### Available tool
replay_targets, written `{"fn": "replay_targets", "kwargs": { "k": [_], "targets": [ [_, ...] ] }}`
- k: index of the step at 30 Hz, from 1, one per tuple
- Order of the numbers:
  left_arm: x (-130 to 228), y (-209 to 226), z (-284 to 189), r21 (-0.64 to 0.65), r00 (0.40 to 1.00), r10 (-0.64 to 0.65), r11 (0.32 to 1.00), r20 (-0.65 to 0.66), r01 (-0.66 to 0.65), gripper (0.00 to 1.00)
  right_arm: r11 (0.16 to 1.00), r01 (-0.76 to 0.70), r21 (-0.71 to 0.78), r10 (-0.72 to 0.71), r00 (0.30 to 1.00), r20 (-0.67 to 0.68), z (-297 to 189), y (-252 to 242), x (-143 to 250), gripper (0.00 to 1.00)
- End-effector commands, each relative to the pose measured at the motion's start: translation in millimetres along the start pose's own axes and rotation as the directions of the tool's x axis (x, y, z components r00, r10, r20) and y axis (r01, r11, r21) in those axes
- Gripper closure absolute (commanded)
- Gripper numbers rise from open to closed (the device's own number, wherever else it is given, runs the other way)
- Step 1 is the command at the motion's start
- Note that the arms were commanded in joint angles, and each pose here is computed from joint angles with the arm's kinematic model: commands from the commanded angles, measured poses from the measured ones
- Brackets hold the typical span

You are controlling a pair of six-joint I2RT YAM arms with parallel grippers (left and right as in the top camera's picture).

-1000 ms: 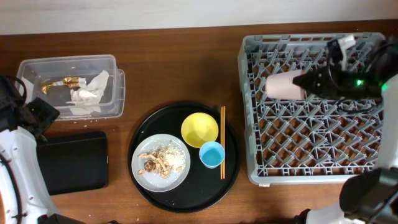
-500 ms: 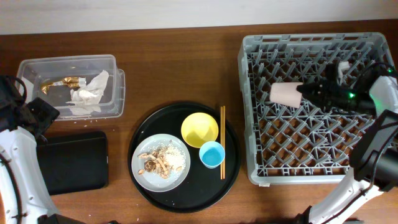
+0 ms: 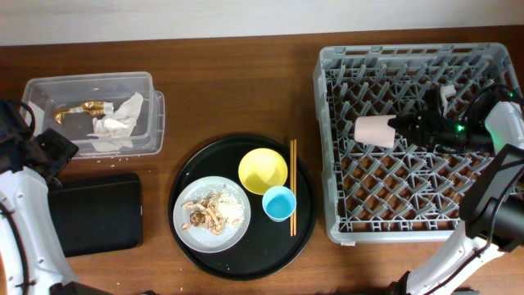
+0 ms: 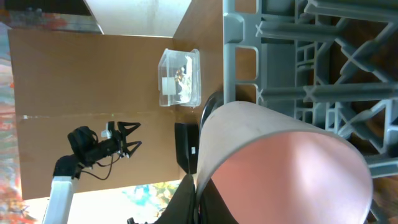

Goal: Sort waste into correct bins and load items into the dishwasher rack
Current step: 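Carry the pink cup to the dish rack and set it down, then reach the right gripper to the blue cup and grasp it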

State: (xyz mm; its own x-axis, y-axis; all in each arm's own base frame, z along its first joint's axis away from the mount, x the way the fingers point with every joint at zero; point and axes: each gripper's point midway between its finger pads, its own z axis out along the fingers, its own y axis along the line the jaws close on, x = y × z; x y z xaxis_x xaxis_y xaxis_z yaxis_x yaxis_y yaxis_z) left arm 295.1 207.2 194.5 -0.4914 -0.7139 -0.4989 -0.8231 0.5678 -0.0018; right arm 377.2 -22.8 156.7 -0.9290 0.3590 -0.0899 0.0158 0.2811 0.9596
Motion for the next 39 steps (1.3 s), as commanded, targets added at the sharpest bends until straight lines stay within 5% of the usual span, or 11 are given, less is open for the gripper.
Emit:
{"fn": "replay_targets", "kwargs": {
  "k": [1,5,10,16,21,28,33,39],
  "targets": [
    [-3,2,-3,-0.006,1.000,-0.010,1.000,0.016,0.010,0.01,0.999,-0.011,0.036,0.012,1.000,-0.020,-2,-10,7,0.92],
    [-3,2,-3,-0.006,1.000,-0.010,1.000,0.016,0.010,0.01,0.991,-0.048,0.127,0.055,0.997,-0.051,-8,-26,14,0.82],
    [-3,2,-3,-0.005,1.000,-0.010,1.000,0.016,0.010,0.01,0.950,-0.155,0.269,0.157,0.987,0.015,-44,-54,13,0.82],
    [-3,2,-3,-0.006,1.000,-0.010,1.000,0.016,0.010,0.01,0.866,-0.198,0.460,0.156,0.979,0.128,-88,-30,25,0.81],
    [-3,2,-3,-0.005,1.000,-0.009,1.000,0.016,0.009,0.01,0.747,-0.086,0.660,-0.111,0.962,0.251,-116,57,50,0.81],
    [-3,2,-3,-0.005,1.000,-0.009,1.000,0.016,0.009,0.01,0.669,0.488,0.561,-0.485,0.858,-0.168,16,172,149,0.82],
    [-3,2,-3,-0.005,1.000,-0.009,1.000,0.016,0.009,0.01,0.387,0.508,0.770,-0.474,0.825,-0.306,78,146,175,0.81],
    [-3,2,-3,-0.005,1.000,-0.009,1.000,0.016,0.009,0.01,0.251,0.659,0.709,-0.330,0.747,-0.577,213,66,237,0.81]
  ]
}}
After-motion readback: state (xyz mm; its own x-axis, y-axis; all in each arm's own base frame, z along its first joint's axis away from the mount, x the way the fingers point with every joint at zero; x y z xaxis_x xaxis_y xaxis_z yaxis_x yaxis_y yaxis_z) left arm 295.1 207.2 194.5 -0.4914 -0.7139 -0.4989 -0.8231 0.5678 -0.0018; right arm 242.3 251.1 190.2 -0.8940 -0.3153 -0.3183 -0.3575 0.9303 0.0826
